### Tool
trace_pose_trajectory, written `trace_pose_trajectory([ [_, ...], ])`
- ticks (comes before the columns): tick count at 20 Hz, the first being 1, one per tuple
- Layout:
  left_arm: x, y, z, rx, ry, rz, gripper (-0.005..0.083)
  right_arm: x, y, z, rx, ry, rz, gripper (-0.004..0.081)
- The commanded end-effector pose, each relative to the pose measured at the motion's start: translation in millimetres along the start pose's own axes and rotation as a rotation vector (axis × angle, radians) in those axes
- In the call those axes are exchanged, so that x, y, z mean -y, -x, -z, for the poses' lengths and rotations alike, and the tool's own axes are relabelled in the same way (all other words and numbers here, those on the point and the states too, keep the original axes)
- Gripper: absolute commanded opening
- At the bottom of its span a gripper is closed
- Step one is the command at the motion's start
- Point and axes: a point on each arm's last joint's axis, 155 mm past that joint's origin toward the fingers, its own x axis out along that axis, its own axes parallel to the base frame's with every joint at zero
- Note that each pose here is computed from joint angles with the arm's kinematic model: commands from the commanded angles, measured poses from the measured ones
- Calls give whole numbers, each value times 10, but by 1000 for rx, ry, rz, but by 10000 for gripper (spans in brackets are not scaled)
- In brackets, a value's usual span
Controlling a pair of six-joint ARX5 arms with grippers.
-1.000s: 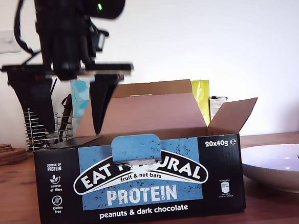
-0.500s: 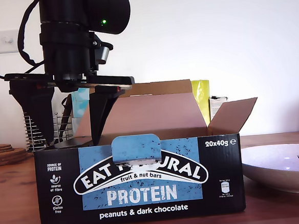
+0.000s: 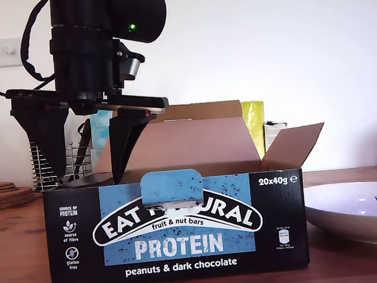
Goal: Spread the side flaps of the carton box of snackbars
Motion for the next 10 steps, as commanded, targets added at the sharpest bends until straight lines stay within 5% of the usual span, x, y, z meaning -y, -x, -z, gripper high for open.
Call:
trace_pose_trajectory([
  [1,-2,-34,-33,-9,-22,-28,642,-13,35,-66,23,9,-5,-13],
  [10,-80,118,-98,2,-42,-62,642,-14,36,-65,23,9,-5,-13],
])
